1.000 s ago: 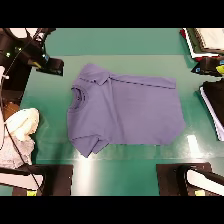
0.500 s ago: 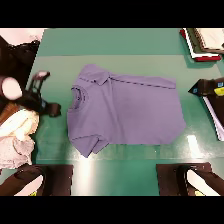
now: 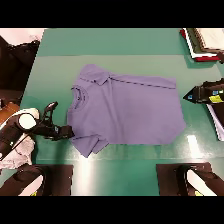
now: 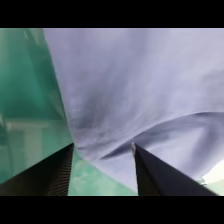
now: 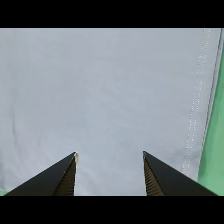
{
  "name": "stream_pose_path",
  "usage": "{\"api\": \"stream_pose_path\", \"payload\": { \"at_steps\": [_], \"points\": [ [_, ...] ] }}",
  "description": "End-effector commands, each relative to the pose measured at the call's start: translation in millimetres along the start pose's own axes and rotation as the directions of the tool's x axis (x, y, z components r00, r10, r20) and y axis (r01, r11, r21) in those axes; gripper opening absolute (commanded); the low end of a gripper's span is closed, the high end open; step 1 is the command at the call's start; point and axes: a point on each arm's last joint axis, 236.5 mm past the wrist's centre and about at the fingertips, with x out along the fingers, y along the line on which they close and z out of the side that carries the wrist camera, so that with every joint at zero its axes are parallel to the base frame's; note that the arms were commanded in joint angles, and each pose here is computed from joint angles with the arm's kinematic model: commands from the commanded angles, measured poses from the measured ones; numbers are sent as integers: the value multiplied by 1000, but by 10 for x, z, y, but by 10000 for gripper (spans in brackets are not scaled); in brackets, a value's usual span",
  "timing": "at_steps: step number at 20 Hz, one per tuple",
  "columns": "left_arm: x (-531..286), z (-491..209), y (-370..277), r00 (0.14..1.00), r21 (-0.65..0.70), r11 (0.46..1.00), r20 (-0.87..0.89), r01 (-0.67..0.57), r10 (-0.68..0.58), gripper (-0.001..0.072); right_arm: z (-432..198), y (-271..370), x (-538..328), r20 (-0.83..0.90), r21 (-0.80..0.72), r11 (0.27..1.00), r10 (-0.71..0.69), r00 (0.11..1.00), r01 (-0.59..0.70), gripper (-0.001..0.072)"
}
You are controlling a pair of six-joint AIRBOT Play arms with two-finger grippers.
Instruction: Fold the shirts.
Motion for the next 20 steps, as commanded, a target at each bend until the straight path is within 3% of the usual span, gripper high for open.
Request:
{"api": "stream_pose_path", "payload": {
  "at_steps": [1, 5, 6, 7, 8, 13, 16, 20],
  "points": [
    [123, -112, 51, 1000, -41, 999, -16, 9, -10, 442, -8, 21, 4, 0, 3, 1000, 10, 1000, -10, 451],
    [132, -36, 4, 999, -61, 998, 19, 34, -33, 439, -9, 20, 4, 0, 3, 1000, 9, 1000, -9, 451],
    [131, -15, -26, 999, -69, 997, 28, 47, -45, 370, -18, 21, 4, -4, 3, 1000, 10, 1000, -10, 451],
    [126, 16, -69, 997, -79, 995, 41, 66, -63, 172, -39, 22, 4, -13, 2, 1000, 10, 1000, -10, 451],
    [117, 50, -118, 995, -86, 992, 54, 87, -83, 31, -71, 11, 7, -26, 1, 1000, 6, 1000, -6, 451],
    [-219, 386, -430, 981, 43, 990, 135, 137, -142, 24, -695, -143, 294, -237, 63, 998, 12, 971, 3, 451],
    [-491, 586, -630, 967, 147, 978, 186, 147, -173, 25, -1155, -431, 526, -333, 209, 977, 34, 942, 39, 451],
    [-615, 712, -714, 955, 175, 973, 227, 150, -188, 25, -1570, -693, 749, -344, 443, 895, 107, 933, 61, 451]
  ]
}}
